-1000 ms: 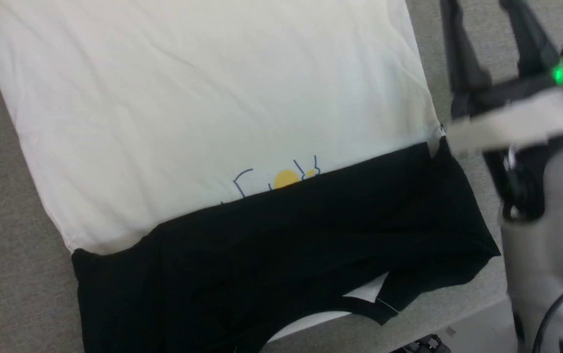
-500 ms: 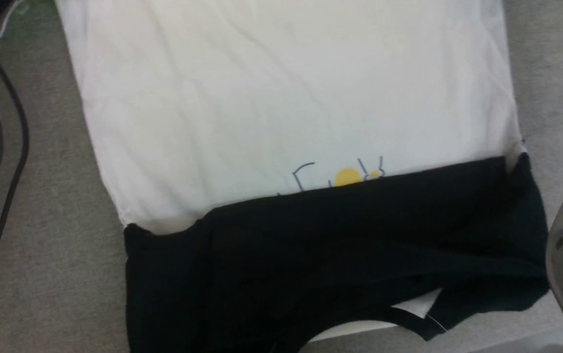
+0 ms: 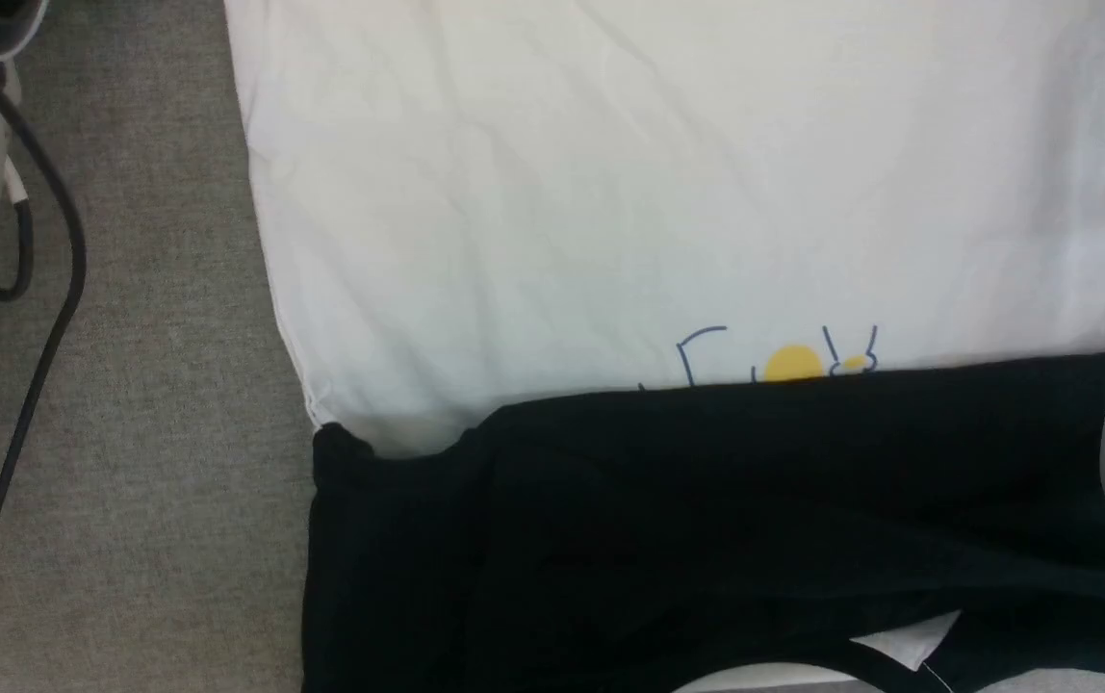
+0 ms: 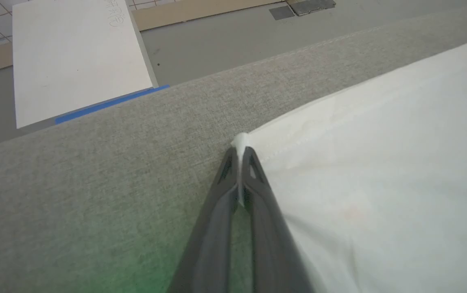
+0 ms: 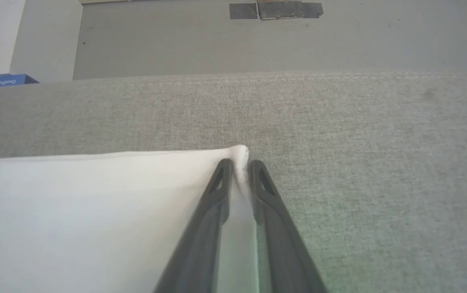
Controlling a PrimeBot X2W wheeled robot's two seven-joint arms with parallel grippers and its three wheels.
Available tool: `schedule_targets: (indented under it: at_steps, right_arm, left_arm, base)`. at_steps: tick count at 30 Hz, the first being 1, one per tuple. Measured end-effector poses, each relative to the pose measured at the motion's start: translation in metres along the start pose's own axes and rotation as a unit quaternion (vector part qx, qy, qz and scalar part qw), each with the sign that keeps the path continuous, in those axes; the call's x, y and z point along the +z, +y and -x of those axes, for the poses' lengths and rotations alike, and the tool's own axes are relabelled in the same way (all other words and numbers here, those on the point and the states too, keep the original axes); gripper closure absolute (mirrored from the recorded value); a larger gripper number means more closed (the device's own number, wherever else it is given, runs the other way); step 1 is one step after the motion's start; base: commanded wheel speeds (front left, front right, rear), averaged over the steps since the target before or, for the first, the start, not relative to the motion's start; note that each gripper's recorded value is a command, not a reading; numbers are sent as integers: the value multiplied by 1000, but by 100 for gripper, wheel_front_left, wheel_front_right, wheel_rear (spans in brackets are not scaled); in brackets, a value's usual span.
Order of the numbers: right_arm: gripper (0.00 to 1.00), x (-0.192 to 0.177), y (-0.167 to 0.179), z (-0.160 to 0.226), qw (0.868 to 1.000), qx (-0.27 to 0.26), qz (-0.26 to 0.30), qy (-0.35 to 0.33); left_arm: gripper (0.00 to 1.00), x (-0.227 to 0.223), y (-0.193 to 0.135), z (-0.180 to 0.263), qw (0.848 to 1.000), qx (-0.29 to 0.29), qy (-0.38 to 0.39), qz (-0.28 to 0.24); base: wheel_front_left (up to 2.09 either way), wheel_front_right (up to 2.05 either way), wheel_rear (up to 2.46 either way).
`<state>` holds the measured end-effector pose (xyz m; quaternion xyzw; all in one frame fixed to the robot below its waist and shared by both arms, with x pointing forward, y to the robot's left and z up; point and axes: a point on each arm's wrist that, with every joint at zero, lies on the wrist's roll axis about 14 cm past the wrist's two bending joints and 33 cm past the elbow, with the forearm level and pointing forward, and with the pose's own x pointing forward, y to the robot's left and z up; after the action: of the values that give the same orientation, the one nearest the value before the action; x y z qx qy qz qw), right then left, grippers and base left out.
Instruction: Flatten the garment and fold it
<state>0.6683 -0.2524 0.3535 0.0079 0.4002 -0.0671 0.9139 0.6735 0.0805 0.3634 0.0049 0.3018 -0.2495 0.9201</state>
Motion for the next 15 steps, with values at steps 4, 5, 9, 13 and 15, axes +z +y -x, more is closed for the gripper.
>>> schedule_targets:
  at_steps: [4,5,9,13,15]
  right_arm:
    - [100,4,5,-3,1000,-1,14,-9]
    - [100,7,6,-3,1000,-2,19,-19]
    - [100,23,9,2,997,0,30,-71]
    - [100,55,19,17,986,16,34,-163]
    - [100,67,23,25,980,24,34,-196]
  left_arm:
    - [100,2,4,-2,1000,4,-13,0]
    - [100,4,5,-3,1000,8,-24,-3]
    - [100,16,14,-4,997,30,-68,-13]
    - [100,46,29,6,986,67,-148,-30]
    - [100,60,32,13,980,76,-182,-35]
  base:
    - [0,0,0]
    - [0,0,0]
    - [0,0,0]
    - [0,0,0]
    - [0,0,0]
